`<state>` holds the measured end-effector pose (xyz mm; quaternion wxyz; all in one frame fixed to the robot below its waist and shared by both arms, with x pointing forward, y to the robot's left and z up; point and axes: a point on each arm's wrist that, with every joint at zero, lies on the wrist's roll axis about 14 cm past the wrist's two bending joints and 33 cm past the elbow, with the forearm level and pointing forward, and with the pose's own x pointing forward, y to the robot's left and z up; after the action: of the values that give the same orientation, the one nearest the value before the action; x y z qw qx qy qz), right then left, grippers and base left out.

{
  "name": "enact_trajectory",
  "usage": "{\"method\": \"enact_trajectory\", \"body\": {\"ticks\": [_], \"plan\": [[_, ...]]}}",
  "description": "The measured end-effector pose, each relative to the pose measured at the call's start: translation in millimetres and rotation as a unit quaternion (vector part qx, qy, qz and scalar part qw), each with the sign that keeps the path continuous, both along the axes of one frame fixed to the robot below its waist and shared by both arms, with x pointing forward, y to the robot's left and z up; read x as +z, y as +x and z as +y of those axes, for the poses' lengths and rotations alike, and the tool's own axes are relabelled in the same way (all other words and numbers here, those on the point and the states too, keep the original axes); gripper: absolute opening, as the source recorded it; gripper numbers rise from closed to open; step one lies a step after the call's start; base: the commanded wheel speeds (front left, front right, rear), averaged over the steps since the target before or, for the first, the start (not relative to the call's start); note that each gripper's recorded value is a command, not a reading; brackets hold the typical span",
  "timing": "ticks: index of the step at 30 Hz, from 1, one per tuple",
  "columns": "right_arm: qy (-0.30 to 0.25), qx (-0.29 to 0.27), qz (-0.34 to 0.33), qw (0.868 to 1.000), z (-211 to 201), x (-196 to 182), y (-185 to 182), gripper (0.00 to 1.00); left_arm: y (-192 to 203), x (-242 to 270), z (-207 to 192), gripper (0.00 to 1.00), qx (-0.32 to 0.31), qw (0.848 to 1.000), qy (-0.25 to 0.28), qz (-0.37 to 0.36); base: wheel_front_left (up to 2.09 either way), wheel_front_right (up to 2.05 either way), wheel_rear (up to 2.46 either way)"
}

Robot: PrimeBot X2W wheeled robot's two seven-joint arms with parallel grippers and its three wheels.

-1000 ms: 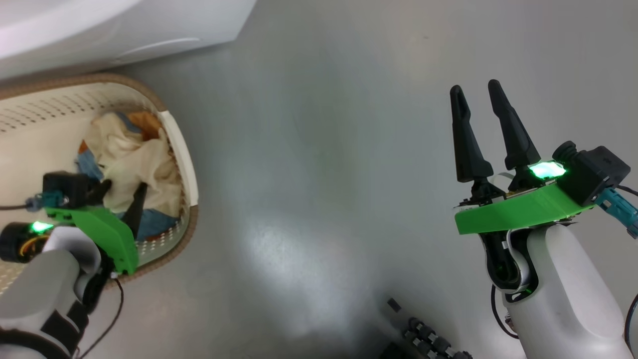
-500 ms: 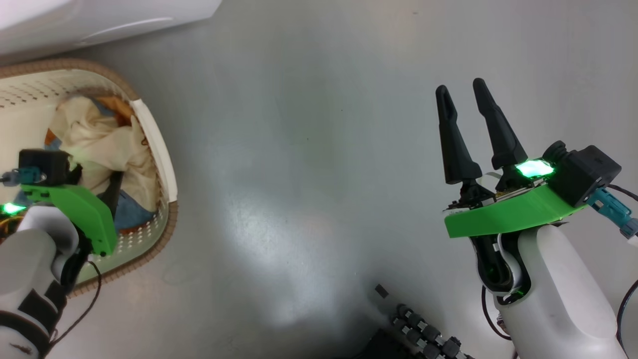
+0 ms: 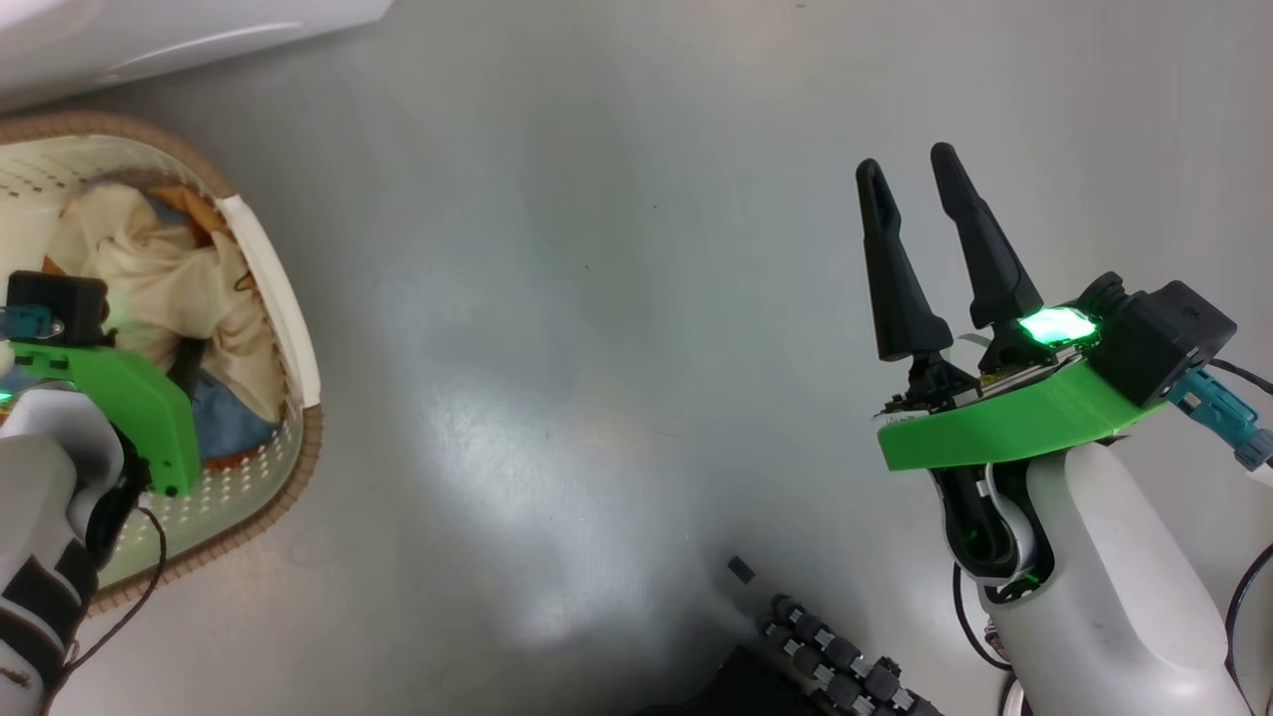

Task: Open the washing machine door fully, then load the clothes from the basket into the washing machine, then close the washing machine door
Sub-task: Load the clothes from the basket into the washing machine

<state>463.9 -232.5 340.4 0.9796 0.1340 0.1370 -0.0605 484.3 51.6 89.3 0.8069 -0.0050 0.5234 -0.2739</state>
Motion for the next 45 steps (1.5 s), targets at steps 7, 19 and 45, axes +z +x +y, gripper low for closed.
{"method": "enact_trajectory", "body": {"ticks": [7, 19, 45], "plan": [[-0.001, -0.002, -0.005, 1.000, -2, 5, 0, 1.00, 1, 3, -1, 0.00, 0.001, 1.000, 0.002, 0.006, 0.00, 0.00, 0.00], [-0.004, 0.000, -0.044, 0.999, 0, 36, 6, 1.00, 16, 51, -1, 0.00, 0.069, 0.995, -0.041, -0.053, 0.00, 0.00, 0.00], [0.000, 0.024, -0.106, 0.994, 22, 103, -31, 1.00, 3, 220, 55, 0.00, 0.167, 0.953, -0.082, -0.238, 0.00, 0.00, 0.00]]}}
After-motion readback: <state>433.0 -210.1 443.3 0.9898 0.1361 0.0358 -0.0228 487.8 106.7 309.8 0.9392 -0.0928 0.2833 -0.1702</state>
